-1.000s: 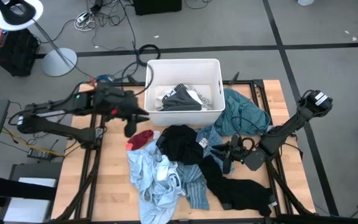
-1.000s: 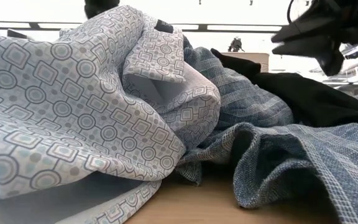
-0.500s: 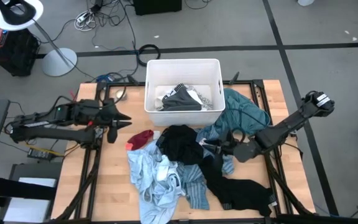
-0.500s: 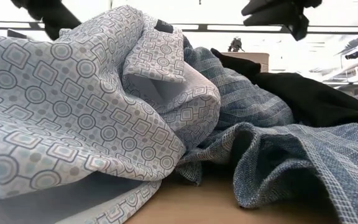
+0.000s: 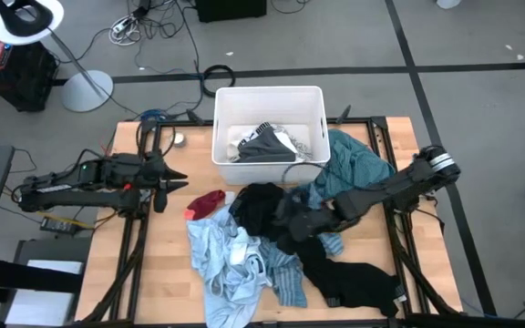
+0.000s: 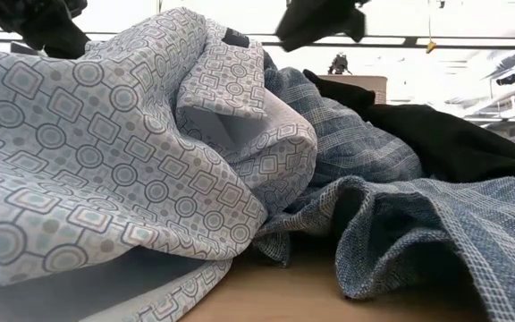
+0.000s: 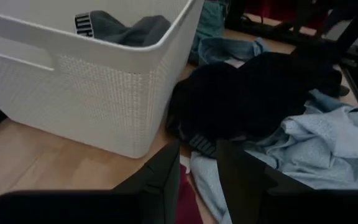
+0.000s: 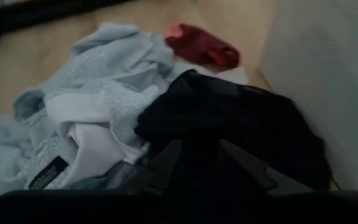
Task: Sort clothes
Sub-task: Put the top black boxers into the laundry bin
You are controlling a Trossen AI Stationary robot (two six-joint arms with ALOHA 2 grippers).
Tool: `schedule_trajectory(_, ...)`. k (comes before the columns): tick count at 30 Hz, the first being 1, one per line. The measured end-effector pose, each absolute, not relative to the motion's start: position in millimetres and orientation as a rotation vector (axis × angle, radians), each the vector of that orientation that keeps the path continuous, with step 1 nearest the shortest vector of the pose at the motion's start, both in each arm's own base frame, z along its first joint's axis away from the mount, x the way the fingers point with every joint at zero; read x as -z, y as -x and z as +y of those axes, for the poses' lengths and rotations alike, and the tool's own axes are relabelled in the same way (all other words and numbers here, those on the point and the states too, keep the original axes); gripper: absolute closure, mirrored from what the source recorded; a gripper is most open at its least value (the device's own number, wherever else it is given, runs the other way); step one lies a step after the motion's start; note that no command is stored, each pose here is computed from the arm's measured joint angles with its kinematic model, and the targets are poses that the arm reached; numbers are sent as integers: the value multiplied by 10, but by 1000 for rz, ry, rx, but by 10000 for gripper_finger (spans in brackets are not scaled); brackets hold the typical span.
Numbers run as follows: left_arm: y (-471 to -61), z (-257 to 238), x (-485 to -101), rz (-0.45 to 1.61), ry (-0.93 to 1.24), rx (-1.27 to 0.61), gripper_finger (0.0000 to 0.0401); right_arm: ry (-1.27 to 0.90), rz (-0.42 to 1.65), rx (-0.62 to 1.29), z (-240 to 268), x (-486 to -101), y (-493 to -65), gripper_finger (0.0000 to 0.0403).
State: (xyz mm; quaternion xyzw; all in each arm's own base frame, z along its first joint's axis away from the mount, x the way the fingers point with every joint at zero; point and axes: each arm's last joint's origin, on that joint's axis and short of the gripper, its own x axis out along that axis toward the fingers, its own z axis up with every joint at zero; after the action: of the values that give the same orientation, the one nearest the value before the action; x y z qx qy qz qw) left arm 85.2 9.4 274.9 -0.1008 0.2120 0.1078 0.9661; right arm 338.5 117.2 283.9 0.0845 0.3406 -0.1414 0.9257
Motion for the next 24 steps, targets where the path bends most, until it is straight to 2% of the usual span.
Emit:
schedule_trajectory(8,-798,92,-2766,401,183,-220,290,-118,863,190,994,-2705,-3779,287)
schedule_trajectory(16,-821,94,-2752,377,163,-215,290,-90,957,219,782,-2529,-3865,220)
schedule_trajectory(20,-909,96,-2549,341,153,-192,290,-70,977,228,714,-2467,-3900,193)
schedule_trajectory(24,-1011,89,-2332,291,163,-140,290,-70,1001,237,669,-2382,-3919,183)
